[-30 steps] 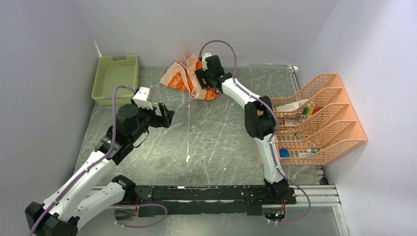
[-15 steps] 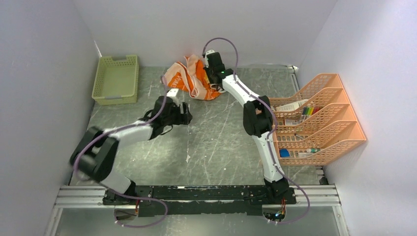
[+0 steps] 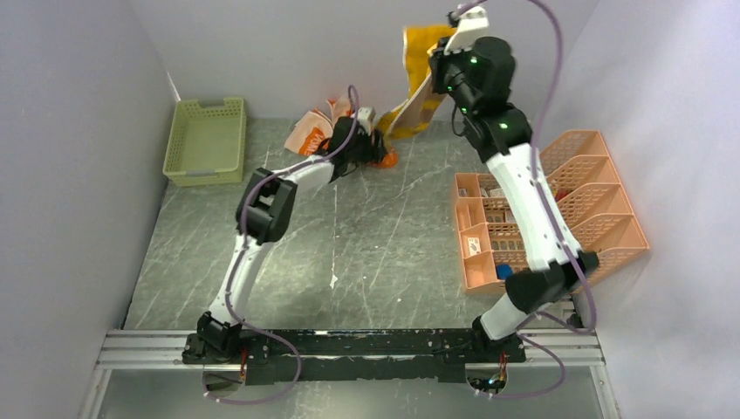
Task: Roll the towels
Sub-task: Pick up the towel at the corner of the board, then place the towel at the center of the board.
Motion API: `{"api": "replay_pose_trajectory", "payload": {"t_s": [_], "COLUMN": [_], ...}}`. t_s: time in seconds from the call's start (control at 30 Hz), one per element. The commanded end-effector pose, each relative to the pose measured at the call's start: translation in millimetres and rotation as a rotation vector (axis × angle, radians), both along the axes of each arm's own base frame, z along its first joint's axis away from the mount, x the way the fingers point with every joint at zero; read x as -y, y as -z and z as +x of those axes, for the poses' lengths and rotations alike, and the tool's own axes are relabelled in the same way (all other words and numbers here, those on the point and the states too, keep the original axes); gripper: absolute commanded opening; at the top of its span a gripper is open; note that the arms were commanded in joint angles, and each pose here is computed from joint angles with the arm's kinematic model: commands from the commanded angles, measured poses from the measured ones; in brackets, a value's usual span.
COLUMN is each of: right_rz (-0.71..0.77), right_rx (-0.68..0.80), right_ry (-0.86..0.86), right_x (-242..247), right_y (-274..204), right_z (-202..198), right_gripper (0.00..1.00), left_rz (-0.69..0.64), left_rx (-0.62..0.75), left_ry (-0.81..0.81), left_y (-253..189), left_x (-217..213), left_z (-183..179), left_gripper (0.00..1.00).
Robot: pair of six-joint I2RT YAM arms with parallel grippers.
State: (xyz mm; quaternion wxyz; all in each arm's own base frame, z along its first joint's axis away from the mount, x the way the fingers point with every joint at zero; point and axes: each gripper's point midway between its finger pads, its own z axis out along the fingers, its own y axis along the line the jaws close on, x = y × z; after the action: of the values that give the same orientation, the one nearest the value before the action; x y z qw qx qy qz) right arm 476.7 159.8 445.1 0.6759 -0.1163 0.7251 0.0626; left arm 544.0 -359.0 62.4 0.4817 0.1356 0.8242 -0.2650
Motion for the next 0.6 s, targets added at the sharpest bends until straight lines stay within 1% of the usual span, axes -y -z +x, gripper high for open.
{"api": "replay_pose_trajectory", "payload": {"t_s": [0.0,0.1,0.13,0.23,0.3,0.33,0.37,0.43,0.5,0.57], "right_rz": [0.052,0.083,0.094,0.135,0.188,0.222,0.259,0.313,0.322,0.289], "right_rx": [0.01,0.017,0.006,0.015,0.046,0.059,0.06,0.044,0.005,-0.028], "right_ry": [-0.115,-0.182,-0.213,-0.306,-0.407,-0.466,-0.536,-0.682,-0.813,-0.875], "right_x": [-12.6,-17.4,-20.9,-35.1,-51.5,-60.3,-71.4,-101.2,-141.9,-181.3], "right_y": [-25.3,-43.5,-46.7,-60.0,-77.0,-85.2,-91.0,-96.6,-91.0,-80.2], "right_z": [-36.0,-58.7,-68.2,-93.6,-113.9,-122.7,-130.8,-145.4,-160.2,-173.4], "right_gripper": [0.0,0.0,0.0,0.0,0.0,0.0,0.0,0.0,0.0,0.0], "left_rz": [0.131,0.08,0.061,0.028,0.0,-0.032,-0.041,-0.072,-0.112,-0.154], "left_rx": [0.03,0.061,0.075,0.079,0.059,0.104,0.107,0.136,0.163,0.231], "left_ry": [-0.064,-0.155,-0.21,-0.291,-0.299,-0.29,-0.28,-0.254,-0.214,-0.177], "left_y": [19.6,1.8,-6.7,-31.2,-44.3,-74.5,-82.5,-118.7,-154.9,-198.0], "left_x": [-20.5,-56.5,-79.5,-129.8,-152.6,-155.7,-158.0,-158.0,-156.5,-157.2], "left_z": [79.6,116.3,125.3,131.6,119.2,114.8,101.5,80.4,54.5,24.6], "left_gripper": [0.75,0.75,0.77,0.8,0.8,0.81,0.83,0.83,0.82,0.83]}}
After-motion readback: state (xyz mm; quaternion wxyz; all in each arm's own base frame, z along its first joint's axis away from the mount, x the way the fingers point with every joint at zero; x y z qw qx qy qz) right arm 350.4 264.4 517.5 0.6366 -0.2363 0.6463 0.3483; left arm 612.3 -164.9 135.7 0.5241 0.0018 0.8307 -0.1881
